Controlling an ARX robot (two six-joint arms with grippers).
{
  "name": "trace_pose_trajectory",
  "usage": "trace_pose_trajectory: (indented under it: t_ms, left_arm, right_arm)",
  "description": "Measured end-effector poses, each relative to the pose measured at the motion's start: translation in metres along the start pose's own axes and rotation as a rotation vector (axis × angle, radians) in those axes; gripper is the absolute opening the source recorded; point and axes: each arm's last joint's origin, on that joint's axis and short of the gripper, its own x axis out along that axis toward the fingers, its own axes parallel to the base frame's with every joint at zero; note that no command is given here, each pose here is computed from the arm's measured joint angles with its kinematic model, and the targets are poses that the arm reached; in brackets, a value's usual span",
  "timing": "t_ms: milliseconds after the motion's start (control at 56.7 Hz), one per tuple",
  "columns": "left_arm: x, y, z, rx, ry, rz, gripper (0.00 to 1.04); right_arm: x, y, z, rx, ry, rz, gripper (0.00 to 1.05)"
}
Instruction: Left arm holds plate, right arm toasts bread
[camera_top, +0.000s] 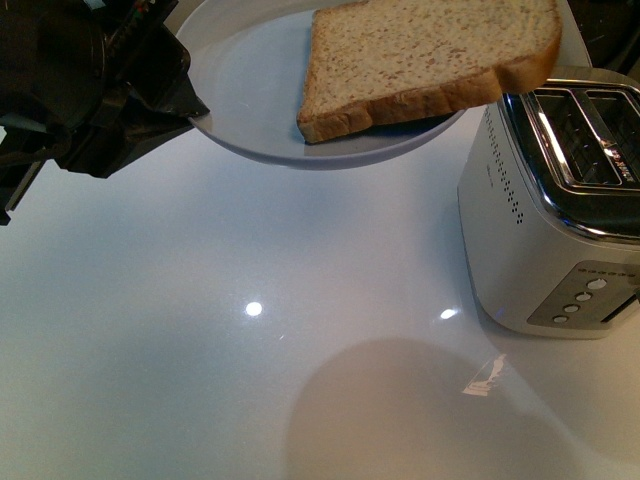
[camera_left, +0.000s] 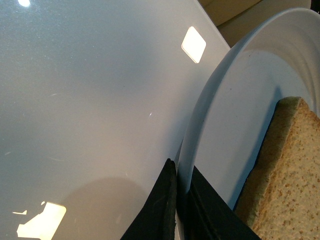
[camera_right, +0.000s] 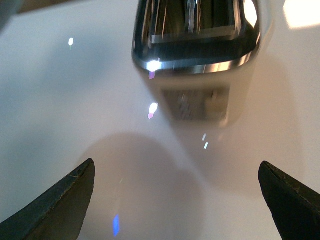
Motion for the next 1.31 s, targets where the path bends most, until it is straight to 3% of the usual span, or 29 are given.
trace_pose_trajectory:
  t_ms: [176,406,723,1164,1305]
  left_arm:
    - [0.0,0.0,0.0,-0.001,-0.003,0.003,0.03]
    - [0.0,0.0,0.0,0.0,0.002,0.0,0.03]
    - [0.0,0.0,0.0,0.0,0.002,0.0,0.03]
    - [0.0,0.0,0.0,0.0,0.002,0.0,0.03]
    - [0.0,0.0,0.0,0.0,0.002,0.0,0.03]
  right_arm:
    - [0.006,0.01,0.004,0.102,0.072,0.063,0.96]
    - [0.027,0.026,0.049,0.305,0.029,0.231,0.96]
    - [0.079,0.056,0.087,0.44,-0.017,0.282,0.96]
    - [0.124,0.093,0.086,0.512,0.018,0.331,0.96]
    - [0.128,0.1,0.085,0.511,0.029,0.335,0.73]
